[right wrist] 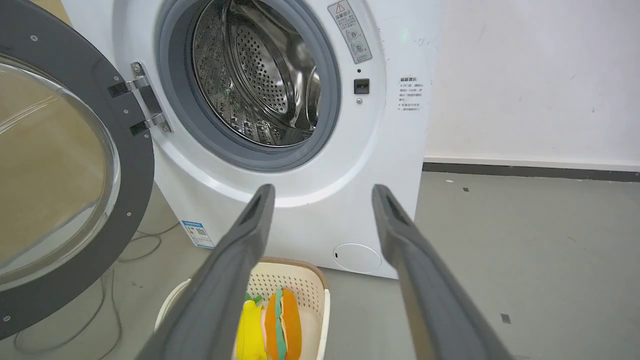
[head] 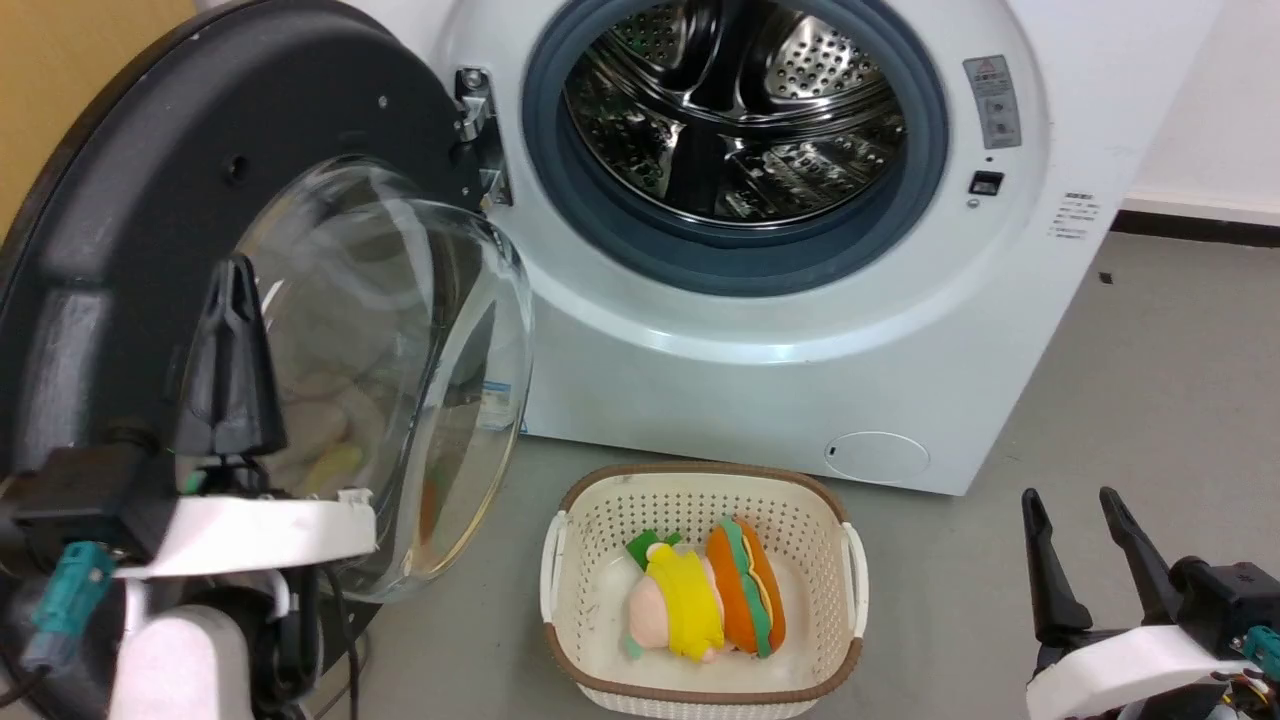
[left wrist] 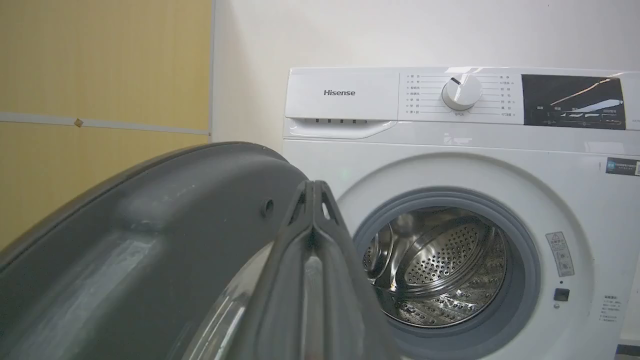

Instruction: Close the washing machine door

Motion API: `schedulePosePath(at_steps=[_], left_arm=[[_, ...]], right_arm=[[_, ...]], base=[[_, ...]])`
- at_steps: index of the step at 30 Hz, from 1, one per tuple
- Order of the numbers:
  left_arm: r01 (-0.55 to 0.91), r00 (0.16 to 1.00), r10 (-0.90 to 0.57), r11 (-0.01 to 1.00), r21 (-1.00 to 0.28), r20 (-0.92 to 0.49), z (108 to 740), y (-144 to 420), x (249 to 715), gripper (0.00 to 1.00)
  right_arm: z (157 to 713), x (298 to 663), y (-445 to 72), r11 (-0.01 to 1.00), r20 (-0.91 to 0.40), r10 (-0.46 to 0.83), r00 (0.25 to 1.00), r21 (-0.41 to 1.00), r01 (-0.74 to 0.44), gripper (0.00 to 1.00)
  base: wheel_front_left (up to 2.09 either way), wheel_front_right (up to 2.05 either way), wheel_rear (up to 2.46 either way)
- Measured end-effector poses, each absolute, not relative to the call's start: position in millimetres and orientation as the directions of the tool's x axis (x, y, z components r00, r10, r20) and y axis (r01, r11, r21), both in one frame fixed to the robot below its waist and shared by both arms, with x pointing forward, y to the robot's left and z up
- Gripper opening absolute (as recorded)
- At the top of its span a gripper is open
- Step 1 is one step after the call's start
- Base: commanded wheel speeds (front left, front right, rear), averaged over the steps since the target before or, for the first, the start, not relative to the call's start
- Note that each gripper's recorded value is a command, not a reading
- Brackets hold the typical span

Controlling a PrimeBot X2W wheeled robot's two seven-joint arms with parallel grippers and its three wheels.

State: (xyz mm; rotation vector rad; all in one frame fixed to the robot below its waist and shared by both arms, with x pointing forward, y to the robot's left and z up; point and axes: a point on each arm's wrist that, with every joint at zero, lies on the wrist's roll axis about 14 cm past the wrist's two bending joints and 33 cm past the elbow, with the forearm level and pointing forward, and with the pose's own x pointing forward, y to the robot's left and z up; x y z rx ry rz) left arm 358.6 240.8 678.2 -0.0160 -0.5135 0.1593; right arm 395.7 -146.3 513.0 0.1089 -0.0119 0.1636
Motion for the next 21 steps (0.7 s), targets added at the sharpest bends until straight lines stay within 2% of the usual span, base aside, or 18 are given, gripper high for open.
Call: schedulePosePath(at_steps=[14, 21], left_arm=[[-0.281, 0.72, 0.259, 0.957, -0.071, 0.644, 736, 304, 320, 0.0], [-0.345, 0.664, 0.341, 0.929, -0.132, 0.666, 750, 341, 294, 0.0]], right_arm=[[498, 409, -132, 0.969, -0.004, 0.194, 0.981, 0.154, -0.191, 1.0], [492, 414, -124, 0.963, -0.013, 0.209, 0.978, 0.177, -0.203, 1.0]], base=[[0.0, 0.0, 0.0], [0.0, 0.0, 0.0]])
